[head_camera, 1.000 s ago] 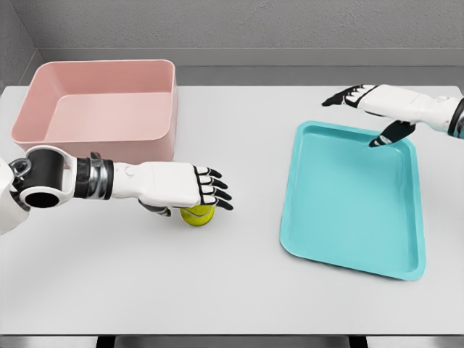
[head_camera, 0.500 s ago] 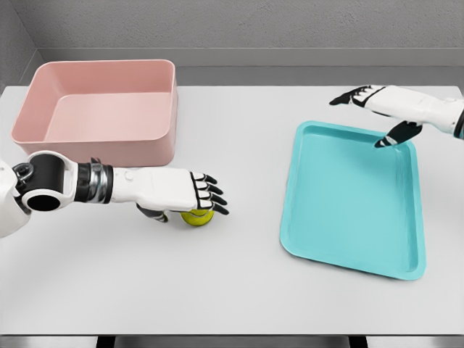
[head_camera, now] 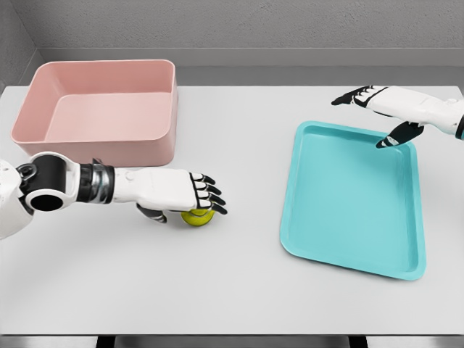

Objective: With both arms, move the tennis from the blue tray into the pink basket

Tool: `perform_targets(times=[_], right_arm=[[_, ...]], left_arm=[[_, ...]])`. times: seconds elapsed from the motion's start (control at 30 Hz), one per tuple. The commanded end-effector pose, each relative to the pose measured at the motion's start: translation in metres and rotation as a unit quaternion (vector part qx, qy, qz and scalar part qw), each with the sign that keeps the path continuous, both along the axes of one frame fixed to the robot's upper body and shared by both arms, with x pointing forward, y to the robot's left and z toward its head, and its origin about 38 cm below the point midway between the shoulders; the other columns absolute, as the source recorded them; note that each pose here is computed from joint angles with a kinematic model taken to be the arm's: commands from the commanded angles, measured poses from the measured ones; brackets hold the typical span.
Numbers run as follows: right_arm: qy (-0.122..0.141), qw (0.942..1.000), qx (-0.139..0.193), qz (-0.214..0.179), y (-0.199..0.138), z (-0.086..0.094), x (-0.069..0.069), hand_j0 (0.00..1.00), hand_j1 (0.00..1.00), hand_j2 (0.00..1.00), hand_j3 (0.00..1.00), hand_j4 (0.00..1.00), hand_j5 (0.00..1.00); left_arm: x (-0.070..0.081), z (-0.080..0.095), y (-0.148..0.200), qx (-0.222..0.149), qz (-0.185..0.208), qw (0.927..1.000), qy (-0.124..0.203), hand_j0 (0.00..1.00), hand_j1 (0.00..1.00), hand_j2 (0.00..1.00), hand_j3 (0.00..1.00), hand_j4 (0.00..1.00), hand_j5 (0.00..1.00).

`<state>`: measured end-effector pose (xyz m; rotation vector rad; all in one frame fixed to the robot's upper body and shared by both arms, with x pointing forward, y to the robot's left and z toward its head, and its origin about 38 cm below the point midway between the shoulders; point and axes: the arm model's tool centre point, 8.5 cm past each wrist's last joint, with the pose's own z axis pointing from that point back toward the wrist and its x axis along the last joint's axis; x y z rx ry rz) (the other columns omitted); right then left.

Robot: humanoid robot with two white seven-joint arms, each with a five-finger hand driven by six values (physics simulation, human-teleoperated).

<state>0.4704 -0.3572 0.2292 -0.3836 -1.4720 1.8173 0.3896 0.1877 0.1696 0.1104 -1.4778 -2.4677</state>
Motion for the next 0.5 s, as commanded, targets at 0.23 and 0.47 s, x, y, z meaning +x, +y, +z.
perform_targets(times=[0.23, 0.47], right_arm=[[0.006, 1.0, 0.006, 0.001, 0.0032, -0.0057, -0.0007, 1.0, 1.0, 1.0, 1.0, 1.0, 1.0], [0.008, 0.9999, 0.006, 0.002, 0.0035, -0.0077, -0.0016, 1.0, 1.0, 1.0, 1.0, 1.0, 1.0]], left_arm=[[0.0055, -0.0043, -0.001, -0.003, 0.009, 0.9999, 0.005, 1.0, 1.0, 1.0, 1.0, 1.0, 1.0], [0.0043, -0.0058, -0.002, -0.003, 0.007, 1.0, 0.006, 1.0, 1.0, 1.0, 1.0, 1.0, 1.0]])
